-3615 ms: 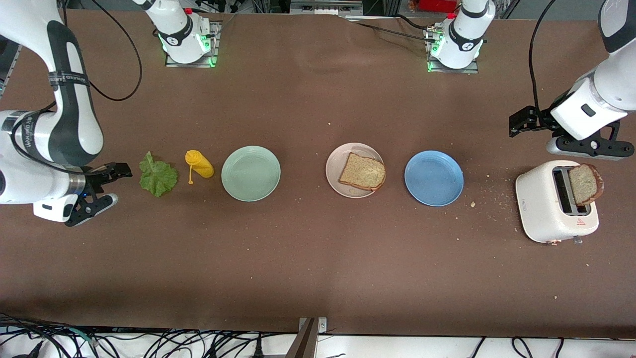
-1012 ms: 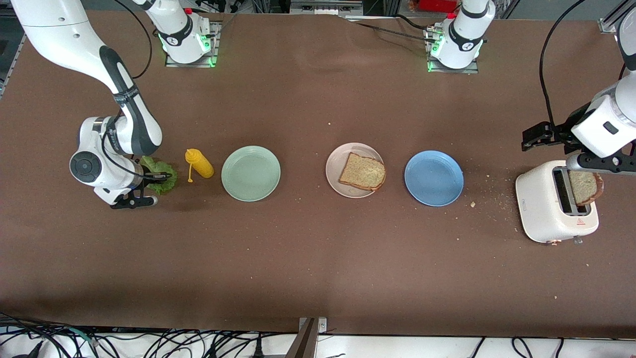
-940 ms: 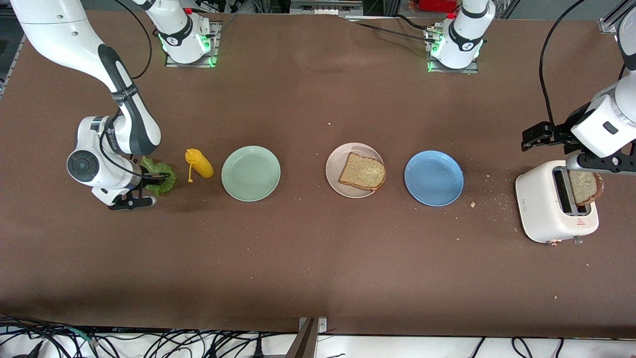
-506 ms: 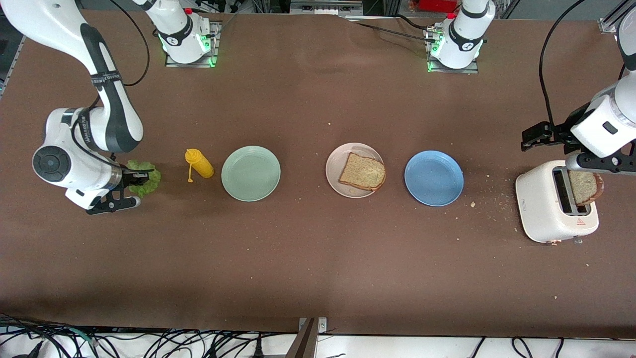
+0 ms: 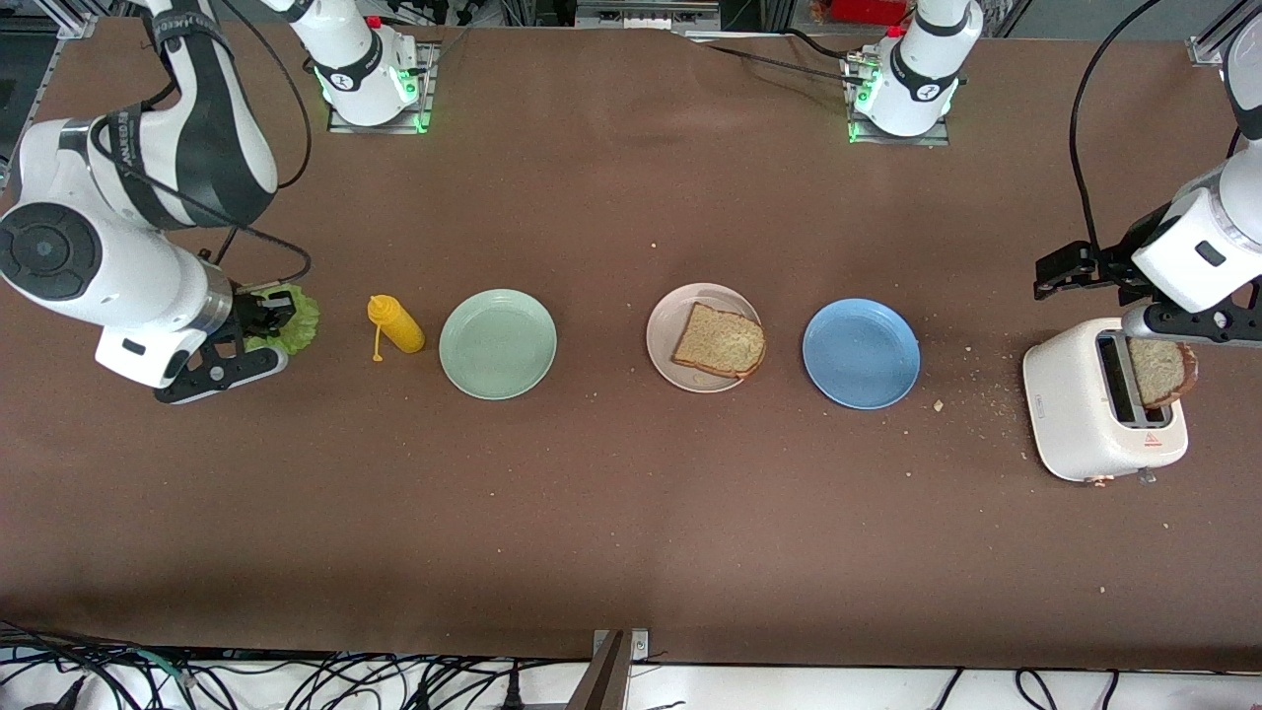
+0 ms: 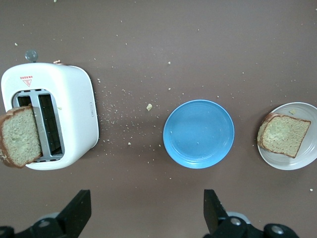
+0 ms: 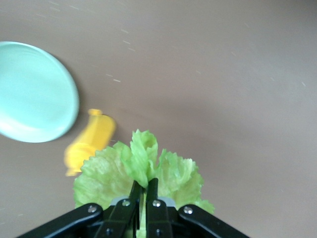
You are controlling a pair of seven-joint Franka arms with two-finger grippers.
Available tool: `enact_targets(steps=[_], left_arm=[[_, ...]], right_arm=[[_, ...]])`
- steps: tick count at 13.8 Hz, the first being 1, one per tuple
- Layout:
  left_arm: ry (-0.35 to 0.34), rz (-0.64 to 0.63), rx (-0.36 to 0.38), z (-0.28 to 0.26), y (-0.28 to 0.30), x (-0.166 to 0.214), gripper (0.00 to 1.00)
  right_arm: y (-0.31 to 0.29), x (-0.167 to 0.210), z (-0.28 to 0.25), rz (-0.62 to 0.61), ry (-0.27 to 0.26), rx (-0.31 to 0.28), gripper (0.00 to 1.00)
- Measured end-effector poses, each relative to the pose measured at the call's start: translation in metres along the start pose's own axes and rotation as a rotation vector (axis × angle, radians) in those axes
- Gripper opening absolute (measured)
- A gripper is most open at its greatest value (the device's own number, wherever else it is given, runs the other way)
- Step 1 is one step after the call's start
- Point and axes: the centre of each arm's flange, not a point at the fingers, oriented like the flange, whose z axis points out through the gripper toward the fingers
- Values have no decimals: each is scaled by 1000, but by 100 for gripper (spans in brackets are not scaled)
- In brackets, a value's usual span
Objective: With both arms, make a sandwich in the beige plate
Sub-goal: 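Lift the lettuce leaf and carry it over the beige plate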
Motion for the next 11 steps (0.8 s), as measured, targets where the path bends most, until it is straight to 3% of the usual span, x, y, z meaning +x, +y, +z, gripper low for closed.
enact_targets(steps=[2,7,11], left_arm=[[0,0,0,0,0,0,100],[0,-4,0,0,-2,0,100],[-1,-22,-1,0,-13,0,100]], right_arm=[[-42,7,-15,-54,36,56,6],[-179,36,-15,-208,147,92,6],[-263,71,25,-176,257,230,6]])
